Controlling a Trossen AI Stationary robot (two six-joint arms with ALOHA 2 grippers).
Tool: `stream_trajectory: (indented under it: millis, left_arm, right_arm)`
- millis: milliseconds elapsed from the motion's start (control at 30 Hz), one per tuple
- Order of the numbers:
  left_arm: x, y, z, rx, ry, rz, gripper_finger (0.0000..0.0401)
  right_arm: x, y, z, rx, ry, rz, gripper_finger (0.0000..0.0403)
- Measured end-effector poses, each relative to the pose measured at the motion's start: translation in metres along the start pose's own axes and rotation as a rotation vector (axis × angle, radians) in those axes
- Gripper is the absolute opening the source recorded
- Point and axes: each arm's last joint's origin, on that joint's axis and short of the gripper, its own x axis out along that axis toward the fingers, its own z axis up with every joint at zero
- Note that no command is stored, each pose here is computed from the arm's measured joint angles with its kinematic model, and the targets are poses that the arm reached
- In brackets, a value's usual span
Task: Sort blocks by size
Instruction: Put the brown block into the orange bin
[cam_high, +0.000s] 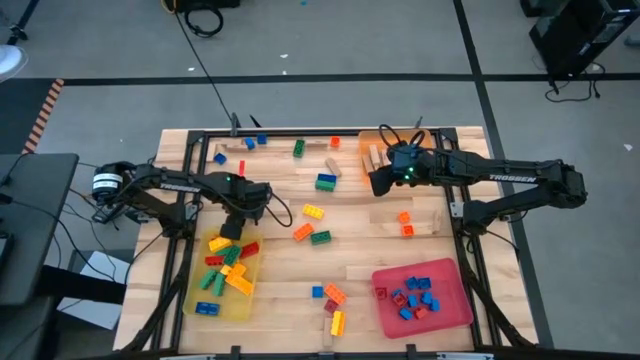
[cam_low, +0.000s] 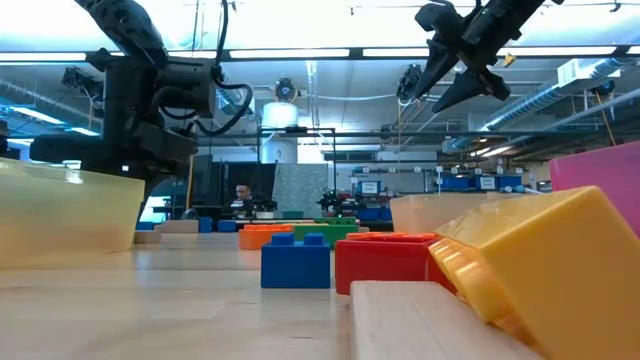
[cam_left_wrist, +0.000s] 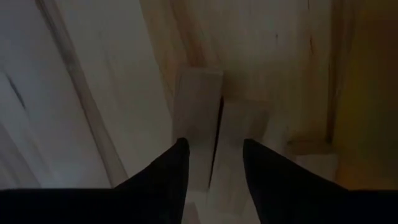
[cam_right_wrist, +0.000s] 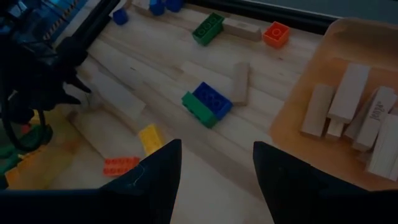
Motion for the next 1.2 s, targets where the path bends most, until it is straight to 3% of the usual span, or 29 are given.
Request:
stream_trajectory:
  millis: [933,1200]
  left_arm:
    - [0.0048,0.0012,0.0013,0.002,-0.035,0.046,0.016]
    - [0.0066,0.0015,0.0005,-0.008,-0.036,0.066,0.0206]
  right_arm:
    - [0.0,-0.0005,0.0004,-0.004,-0.016,-0.017,0.0213]
    - [0.0,-0.0005,0.0004,-0.004,-0.015,-0.016,0.0213]
